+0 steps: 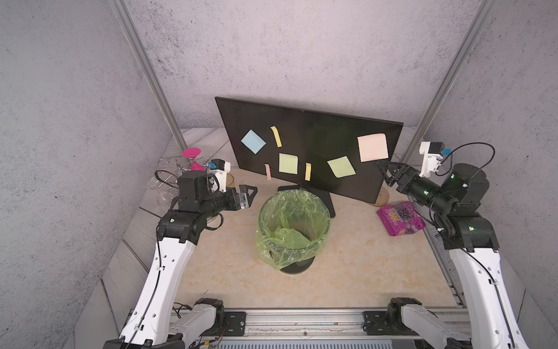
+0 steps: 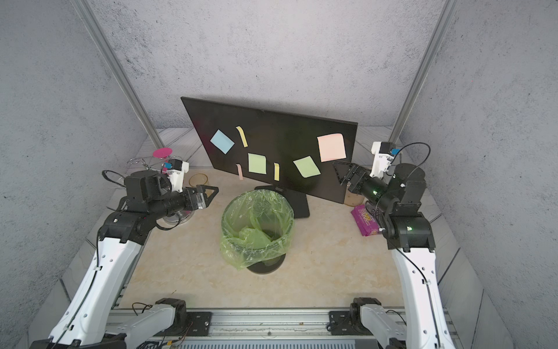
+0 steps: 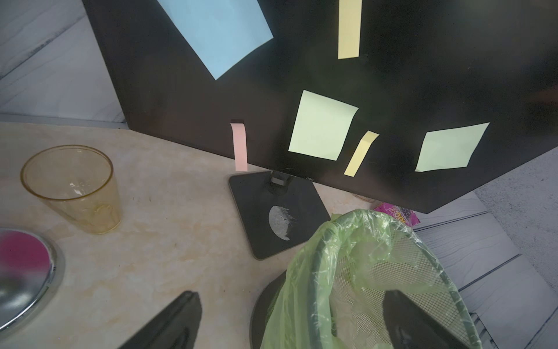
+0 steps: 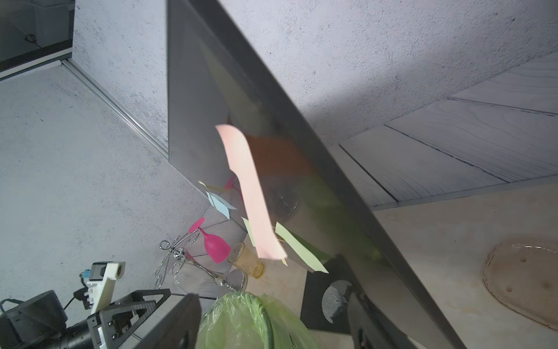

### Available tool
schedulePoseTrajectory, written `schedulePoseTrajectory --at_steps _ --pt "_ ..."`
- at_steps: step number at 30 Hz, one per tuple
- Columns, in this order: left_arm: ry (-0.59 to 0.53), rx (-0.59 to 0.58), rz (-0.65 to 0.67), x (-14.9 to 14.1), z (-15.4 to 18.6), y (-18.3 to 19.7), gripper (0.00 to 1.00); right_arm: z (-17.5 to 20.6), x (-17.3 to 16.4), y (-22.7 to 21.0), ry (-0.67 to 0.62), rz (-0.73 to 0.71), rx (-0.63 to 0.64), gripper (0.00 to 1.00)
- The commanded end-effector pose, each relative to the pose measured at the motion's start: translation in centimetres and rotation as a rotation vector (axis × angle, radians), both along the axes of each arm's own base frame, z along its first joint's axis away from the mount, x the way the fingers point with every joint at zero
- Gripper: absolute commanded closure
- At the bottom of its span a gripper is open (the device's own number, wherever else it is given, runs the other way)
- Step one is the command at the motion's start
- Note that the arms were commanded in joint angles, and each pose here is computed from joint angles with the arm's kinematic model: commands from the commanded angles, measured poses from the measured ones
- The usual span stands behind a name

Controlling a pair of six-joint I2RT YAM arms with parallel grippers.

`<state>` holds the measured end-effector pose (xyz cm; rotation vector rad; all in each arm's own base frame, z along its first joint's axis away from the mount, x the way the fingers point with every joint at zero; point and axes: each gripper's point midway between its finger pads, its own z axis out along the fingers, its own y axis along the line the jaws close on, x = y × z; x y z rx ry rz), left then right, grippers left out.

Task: Remove the sticky note from the monitor
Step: Tear off the sticky note from the monitor.

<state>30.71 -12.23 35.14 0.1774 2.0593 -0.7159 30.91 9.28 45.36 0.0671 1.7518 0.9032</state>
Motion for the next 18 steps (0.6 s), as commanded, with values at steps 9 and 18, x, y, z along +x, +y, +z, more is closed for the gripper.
schedulePoseTrajectory --at_steps 9,18 --pt "-0.024 0.005 -0.047 0.0 0.7 -0.7 0.0 3.6 2.2 0.2 -0.091 -0.004 0.058 0.38" --pt "-0.014 0.014 -0.052 0.2 0.4 -0.8 0.0 3.7 2.4 1.3 -0.101 0.037 0.052 0.76"
